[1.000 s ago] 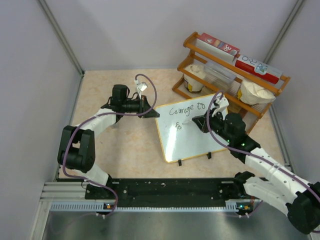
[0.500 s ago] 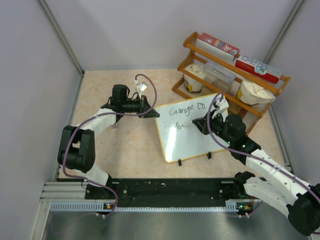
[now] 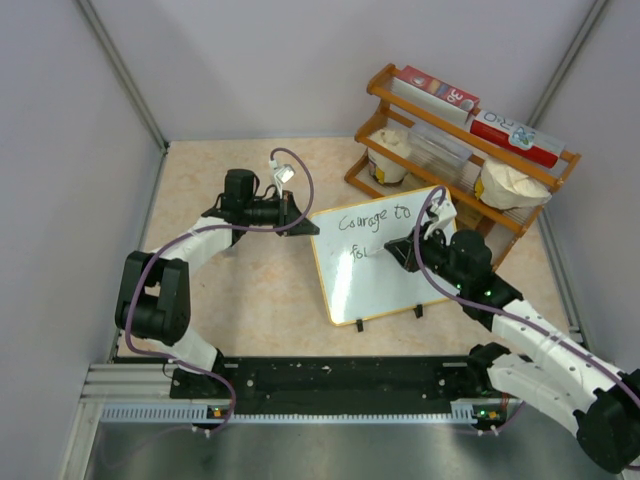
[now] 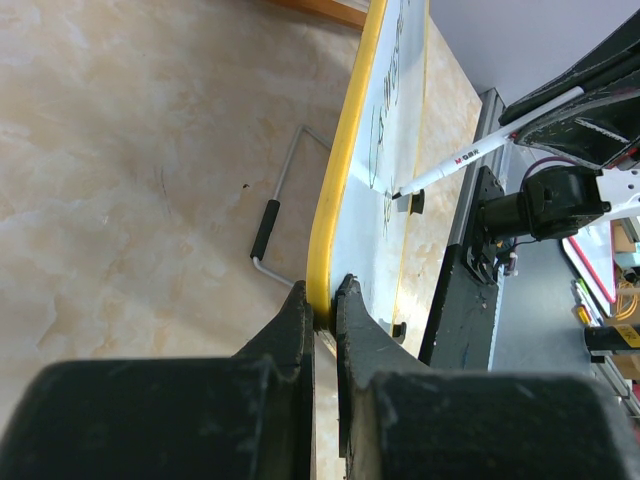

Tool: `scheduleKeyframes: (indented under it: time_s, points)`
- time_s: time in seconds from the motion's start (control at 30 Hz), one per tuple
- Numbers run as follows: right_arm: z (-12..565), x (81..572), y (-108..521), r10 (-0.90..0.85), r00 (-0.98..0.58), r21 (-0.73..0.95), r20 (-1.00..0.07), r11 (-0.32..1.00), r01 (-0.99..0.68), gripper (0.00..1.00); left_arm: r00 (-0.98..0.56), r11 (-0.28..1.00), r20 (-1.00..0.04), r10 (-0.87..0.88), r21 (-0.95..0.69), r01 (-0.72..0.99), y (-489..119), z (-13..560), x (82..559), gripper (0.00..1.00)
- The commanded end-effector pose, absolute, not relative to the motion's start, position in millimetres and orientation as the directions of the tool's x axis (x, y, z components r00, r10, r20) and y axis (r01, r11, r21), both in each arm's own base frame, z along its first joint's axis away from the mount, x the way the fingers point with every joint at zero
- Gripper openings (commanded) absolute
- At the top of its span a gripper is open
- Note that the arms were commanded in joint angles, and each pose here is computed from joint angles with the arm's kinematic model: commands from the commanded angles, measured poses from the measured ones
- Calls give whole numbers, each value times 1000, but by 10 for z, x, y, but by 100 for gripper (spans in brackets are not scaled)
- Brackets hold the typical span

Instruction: Write a sentence on the whiteboard

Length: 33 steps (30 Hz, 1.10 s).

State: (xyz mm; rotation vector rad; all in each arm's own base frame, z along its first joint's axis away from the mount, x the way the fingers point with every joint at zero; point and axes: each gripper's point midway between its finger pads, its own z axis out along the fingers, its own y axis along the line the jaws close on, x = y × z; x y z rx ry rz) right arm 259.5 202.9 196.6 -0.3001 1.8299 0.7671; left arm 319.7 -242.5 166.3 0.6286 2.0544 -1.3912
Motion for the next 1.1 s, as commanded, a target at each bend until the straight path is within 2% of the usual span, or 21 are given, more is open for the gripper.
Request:
scheduleKeyframes:
  time_s: [0.0,0.4,1.07]
  points:
    - [1960,2601,2015,146,-379,347,-914,765,-543,0,-669,390,-720,184,-571,722,-2477,1207,3095,0]
    - [2190,2780,1999,199,-323,347,-925,788,-508,0,-669,390,-720,185,-571,723,-2477,1201,3095,0]
    - [2182,2860,1901,197,-317,330,-928,830,-450,0,-666,391,-722,185,-568,724,-2475,1201,3096,0]
